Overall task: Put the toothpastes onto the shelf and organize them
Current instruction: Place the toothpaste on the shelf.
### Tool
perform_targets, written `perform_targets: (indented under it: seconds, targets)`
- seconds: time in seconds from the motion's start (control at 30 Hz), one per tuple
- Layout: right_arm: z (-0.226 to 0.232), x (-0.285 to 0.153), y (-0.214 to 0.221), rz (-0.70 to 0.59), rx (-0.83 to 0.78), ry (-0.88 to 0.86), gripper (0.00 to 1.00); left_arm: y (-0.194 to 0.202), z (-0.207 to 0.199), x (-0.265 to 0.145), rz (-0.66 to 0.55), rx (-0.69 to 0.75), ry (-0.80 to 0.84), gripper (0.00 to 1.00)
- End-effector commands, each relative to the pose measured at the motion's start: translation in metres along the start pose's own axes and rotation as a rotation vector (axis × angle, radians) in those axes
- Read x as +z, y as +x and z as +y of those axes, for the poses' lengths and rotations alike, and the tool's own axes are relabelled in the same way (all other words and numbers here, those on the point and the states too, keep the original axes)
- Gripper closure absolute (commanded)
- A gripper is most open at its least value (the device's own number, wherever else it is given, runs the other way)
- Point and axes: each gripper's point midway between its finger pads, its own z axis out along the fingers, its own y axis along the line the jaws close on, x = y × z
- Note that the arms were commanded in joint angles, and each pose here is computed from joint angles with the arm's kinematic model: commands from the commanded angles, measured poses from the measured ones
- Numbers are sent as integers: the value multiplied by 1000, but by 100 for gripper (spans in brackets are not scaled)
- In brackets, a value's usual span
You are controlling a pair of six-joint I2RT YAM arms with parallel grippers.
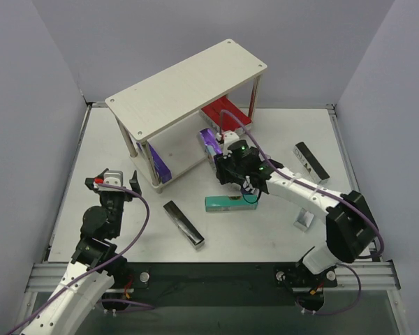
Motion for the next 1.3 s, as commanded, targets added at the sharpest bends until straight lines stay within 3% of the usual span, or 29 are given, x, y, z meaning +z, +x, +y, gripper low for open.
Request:
perform_targets:
  seconds: [0.0,0.43,0.67,0.87,1.27]
  targets:
    - [44,18,-67,-184,-31,-59,66,-11,0,2,-30,-31,0,7]
    - [112,80,-96,-288,-36,-153,61,-6,-2,3,-13,-24,3,7]
    - [123,97,-95,-298,-30,-167,52,-5,-5,4,-8,-27,17,7]
    - [131,98,-91,-297,-17,-218,45,-3,-5,4,-2,-24,19,7]
    - [129,90,-79,-300,-9,-260,49,-2,-8,5,0,-24,31,7]
